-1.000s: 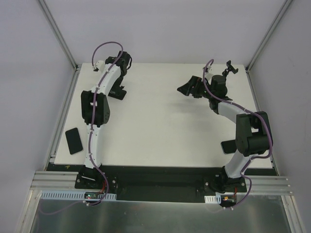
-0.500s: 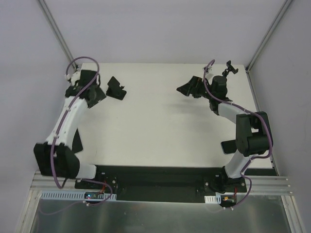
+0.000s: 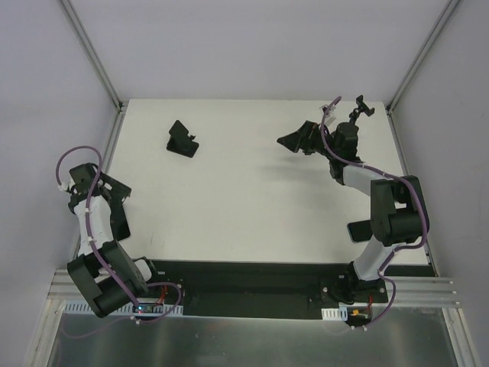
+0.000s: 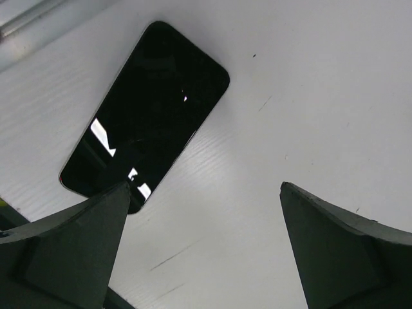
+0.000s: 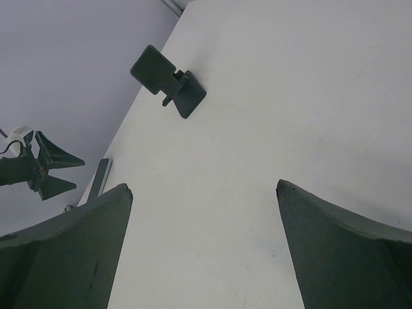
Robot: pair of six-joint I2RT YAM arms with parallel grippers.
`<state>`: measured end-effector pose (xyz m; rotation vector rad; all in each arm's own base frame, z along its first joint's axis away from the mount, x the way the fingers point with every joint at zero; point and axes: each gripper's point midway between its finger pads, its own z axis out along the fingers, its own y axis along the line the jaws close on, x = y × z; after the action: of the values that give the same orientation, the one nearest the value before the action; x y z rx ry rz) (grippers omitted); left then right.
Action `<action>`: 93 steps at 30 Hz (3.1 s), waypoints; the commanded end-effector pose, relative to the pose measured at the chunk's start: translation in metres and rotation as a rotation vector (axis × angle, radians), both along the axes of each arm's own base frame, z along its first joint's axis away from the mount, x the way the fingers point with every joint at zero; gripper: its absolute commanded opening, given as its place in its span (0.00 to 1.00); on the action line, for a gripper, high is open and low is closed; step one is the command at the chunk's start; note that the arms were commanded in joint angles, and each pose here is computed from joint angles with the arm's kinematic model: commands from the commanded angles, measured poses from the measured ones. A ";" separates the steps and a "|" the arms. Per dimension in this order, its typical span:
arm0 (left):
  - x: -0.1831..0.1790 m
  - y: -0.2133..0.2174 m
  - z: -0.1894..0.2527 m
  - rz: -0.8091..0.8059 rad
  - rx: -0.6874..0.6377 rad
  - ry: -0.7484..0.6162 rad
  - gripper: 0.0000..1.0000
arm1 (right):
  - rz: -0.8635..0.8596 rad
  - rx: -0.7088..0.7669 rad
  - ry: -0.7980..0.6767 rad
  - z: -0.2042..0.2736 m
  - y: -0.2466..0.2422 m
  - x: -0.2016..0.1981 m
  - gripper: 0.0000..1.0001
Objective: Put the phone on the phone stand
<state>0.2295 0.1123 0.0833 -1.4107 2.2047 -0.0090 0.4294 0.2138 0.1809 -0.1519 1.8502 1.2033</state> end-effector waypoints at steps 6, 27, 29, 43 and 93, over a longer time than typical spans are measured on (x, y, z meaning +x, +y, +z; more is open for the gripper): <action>0.012 0.046 -0.007 -0.063 0.058 -0.008 0.99 | 0.008 0.094 -0.120 0.033 -0.012 0.001 0.96; 0.034 0.021 -0.067 -0.236 -0.241 0.053 0.99 | 0.008 0.199 -0.232 0.057 -0.023 -0.008 0.96; 0.038 0.006 -0.071 -0.269 -0.245 0.085 0.99 | 0.007 0.204 -0.241 0.058 -0.023 -0.008 0.96; 0.055 -0.074 -0.043 -0.435 -0.225 0.113 0.99 | -0.003 0.198 -0.247 0.057 -0.025 -0.008 0.96; -0.005 -0.058 -0.022 0.002 -0.168 -0.024 0.99 | -0.011 0.222 -0.236 0.056 -0.029 -0.006 0.96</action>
<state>0.2427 0.0097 0.0444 -1.4548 2.3143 -0.4753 0.4261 0.1872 0.2227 -0.0975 1.5722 1.3222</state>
